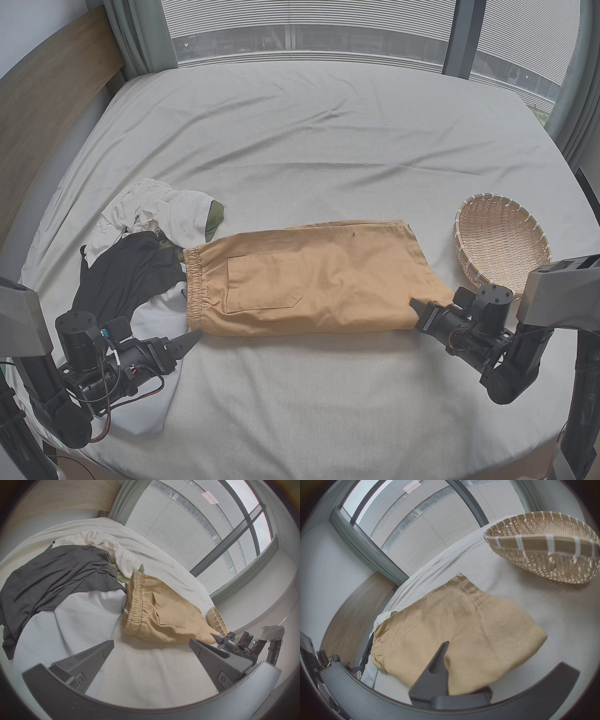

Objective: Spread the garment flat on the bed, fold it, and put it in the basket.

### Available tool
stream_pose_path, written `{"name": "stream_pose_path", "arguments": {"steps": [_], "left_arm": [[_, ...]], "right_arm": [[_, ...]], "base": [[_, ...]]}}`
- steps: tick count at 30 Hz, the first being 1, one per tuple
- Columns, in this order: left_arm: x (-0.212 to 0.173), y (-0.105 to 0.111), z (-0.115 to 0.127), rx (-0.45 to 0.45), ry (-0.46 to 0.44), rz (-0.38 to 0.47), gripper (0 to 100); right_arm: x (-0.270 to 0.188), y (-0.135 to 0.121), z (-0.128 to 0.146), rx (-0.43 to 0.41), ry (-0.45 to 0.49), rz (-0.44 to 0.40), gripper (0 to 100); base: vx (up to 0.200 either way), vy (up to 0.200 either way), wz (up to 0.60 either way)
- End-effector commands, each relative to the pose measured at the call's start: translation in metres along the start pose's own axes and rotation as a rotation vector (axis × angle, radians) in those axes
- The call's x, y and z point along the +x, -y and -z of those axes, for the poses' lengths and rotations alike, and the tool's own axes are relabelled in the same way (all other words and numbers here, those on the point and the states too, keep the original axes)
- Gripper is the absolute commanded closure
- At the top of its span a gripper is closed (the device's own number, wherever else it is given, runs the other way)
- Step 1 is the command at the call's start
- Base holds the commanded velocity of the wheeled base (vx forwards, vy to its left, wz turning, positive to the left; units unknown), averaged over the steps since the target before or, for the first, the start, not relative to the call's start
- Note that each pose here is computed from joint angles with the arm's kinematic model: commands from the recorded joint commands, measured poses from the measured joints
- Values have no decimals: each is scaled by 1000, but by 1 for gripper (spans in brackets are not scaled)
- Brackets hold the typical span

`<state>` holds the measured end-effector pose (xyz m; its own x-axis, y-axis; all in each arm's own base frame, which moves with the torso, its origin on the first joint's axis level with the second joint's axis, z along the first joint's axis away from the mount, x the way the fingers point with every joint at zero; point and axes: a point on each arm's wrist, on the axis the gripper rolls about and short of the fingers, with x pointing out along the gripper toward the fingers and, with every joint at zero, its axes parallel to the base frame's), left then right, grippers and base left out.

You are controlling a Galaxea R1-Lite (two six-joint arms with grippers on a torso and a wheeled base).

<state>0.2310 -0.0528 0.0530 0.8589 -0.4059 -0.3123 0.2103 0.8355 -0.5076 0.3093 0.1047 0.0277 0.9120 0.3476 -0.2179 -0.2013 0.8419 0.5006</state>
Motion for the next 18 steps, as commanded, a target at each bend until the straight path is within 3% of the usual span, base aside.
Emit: {"name": "stream_pose_path", "arguments": {"steps": [1,8,16,17,18], "left_arm": [[9,-4,3,-7,-17,-7,0],[24,-7,2,-10,-11,-4,0],[36,-11,7,-11,-25,-5,0],[38,-12,8,-13,-31,-8,0],[38,-13,8,-13,-32,-9,0]], "right_arm": [[-22,-1,-13,-18,15,3,100],[-25,17,-16,-63,15,64,100],[-27,15,-12,-66,-3,58,100],[-28,14,-12,-68,-7,57,0],[-30,13,-11,-69,-11,56,0]], "base": [[0,0,0],[0,0,0],[0,0,0],[0,0,0],[0,0,0]]}}
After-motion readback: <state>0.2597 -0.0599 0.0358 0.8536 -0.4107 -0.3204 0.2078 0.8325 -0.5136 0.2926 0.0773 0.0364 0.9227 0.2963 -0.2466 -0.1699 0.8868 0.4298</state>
